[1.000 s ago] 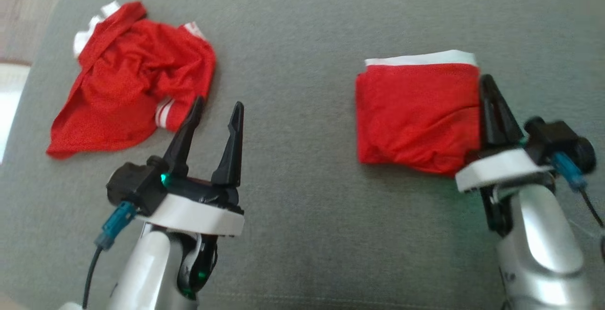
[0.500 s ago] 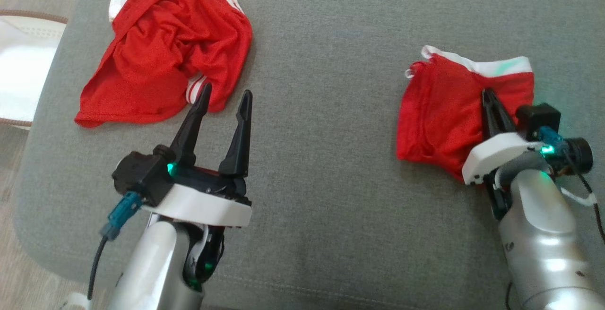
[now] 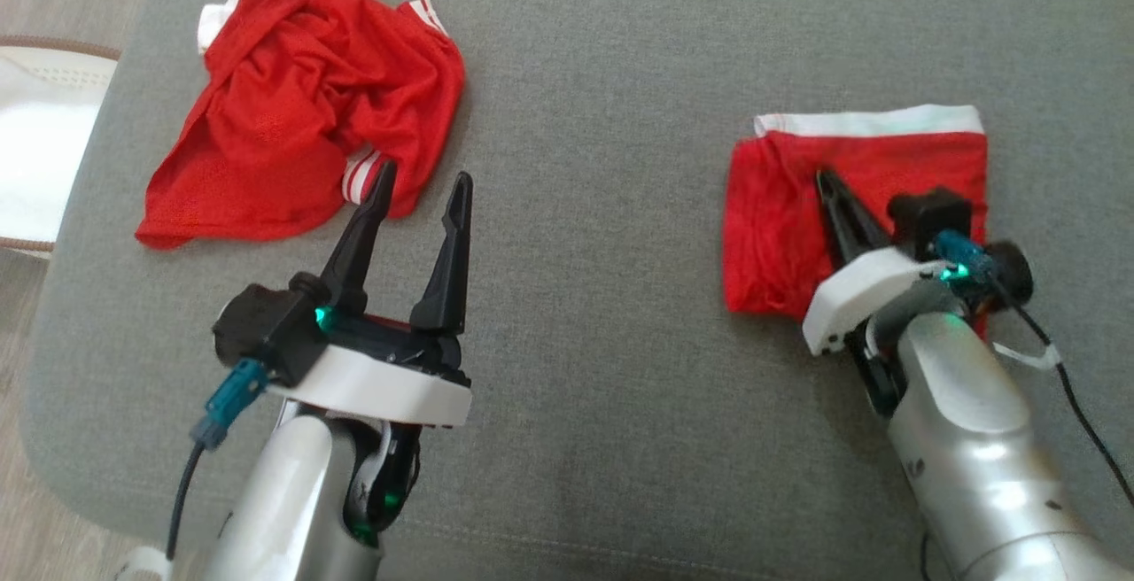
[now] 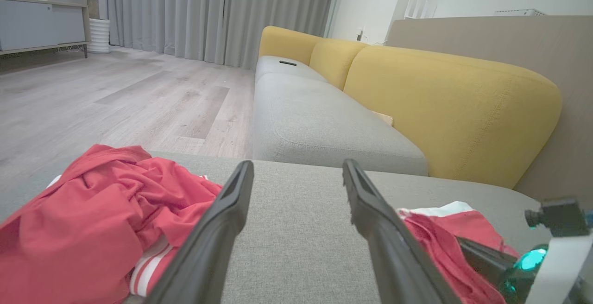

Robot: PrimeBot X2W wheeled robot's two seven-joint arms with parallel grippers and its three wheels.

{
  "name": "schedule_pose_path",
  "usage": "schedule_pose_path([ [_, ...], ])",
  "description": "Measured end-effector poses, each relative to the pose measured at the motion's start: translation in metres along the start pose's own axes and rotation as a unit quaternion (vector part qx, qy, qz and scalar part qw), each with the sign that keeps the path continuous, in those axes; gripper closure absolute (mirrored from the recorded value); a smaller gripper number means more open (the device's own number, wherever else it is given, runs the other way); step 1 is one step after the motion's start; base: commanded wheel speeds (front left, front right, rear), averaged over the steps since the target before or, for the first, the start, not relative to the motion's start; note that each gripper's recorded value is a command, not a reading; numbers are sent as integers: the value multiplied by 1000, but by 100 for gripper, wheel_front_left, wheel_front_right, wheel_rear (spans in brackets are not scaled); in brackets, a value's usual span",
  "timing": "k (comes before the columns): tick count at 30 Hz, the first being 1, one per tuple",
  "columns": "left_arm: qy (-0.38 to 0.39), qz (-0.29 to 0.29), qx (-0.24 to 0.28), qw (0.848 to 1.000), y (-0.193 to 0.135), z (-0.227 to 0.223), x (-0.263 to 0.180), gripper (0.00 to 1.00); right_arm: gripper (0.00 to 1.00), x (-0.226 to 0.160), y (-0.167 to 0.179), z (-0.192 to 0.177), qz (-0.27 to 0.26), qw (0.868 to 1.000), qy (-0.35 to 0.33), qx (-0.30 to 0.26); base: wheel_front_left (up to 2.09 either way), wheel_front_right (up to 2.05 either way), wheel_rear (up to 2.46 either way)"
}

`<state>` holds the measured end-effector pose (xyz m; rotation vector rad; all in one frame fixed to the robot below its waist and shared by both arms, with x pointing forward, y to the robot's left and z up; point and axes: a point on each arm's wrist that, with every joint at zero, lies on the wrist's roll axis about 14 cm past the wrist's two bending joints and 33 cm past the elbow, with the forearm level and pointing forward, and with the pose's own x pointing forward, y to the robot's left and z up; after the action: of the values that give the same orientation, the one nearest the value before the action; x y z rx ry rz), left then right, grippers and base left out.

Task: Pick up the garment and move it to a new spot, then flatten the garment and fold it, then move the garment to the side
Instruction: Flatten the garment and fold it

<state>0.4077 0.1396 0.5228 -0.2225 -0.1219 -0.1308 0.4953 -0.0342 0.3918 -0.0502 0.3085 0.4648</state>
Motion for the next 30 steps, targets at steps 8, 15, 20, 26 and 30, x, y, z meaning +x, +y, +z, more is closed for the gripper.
schedule_pose_path([
  [8,-13,2,0,1000,1,8,1,0,0,-8,-14,17,-22,999,-20,22,0,0,0],
  [15,-29,-12,-8,999,-10,19,4,0,0,-40,-54,92,-83,986,-144,16,0,0,0],
  [20,-25,-34,-15,999,-25,16,-1,0,0,-87,-74,73,-130,980,-148,23,0,0,0],
  [26,-25,-62,-21,998,-45,16,0,0,0,-137,-91,65,-178,969,-166,38,0,0,0],
  [30,-6,-68,-24,997,-50,4,-7,0,0,-160,-95,57,-198,964,-171,52,0,0,0],
])
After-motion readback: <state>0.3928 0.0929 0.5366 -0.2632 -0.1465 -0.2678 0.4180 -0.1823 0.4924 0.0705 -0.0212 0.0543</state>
